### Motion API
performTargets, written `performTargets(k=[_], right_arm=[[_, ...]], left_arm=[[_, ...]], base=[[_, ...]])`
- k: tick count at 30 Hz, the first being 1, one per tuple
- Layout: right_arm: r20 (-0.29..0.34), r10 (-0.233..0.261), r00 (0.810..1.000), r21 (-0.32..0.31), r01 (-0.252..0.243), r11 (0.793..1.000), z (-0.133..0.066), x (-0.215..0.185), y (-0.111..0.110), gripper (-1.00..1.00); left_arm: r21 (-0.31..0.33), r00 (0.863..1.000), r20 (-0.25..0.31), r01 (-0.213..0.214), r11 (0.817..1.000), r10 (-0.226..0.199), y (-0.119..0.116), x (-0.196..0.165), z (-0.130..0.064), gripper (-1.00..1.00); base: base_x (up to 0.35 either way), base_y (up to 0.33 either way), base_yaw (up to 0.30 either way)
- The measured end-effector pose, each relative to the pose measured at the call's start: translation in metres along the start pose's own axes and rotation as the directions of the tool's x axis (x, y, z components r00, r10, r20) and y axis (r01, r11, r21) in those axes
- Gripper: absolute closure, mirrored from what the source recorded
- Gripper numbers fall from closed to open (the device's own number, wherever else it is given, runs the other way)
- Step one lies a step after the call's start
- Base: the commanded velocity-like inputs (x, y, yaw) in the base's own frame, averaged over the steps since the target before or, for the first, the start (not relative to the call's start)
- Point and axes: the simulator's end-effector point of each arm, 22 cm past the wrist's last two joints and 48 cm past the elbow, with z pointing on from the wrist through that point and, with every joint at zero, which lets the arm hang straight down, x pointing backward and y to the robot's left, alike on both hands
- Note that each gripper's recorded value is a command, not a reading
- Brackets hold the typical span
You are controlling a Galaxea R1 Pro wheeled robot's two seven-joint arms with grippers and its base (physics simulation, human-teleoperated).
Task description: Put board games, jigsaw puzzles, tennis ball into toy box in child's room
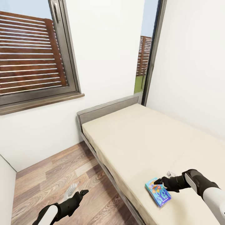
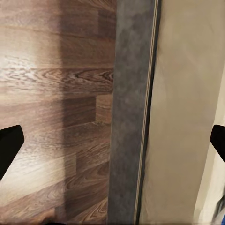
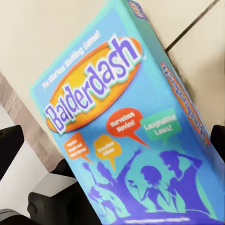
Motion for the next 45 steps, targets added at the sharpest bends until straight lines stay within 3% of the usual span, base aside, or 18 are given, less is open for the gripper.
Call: performTargets(k=[22, 45], right_arm=[[0.009, 0.003, 1.000, -0.006, -0.003, 1.000, -0.0075, -0.0024, 0.0014, -1.00], [0.009, 0.003, 1.000, -0.008, -0.002, 1.000, -0.0077, -0.0023, 0.0026, -1.00]], left_arm=[[0.008, 1.000, 0.007, -0.006, 1.000, 0.006, -0.0051, -0.0021, -0.0025, -1.00], [0.010, 1.000, 0.007, -0.008, 1.000, 0.008, -0.0060, -0.0018, -0.0025, -1.00]], base=[[-0.042, 0.000, 0.170], [-0.002, 0.000, 0.023]])
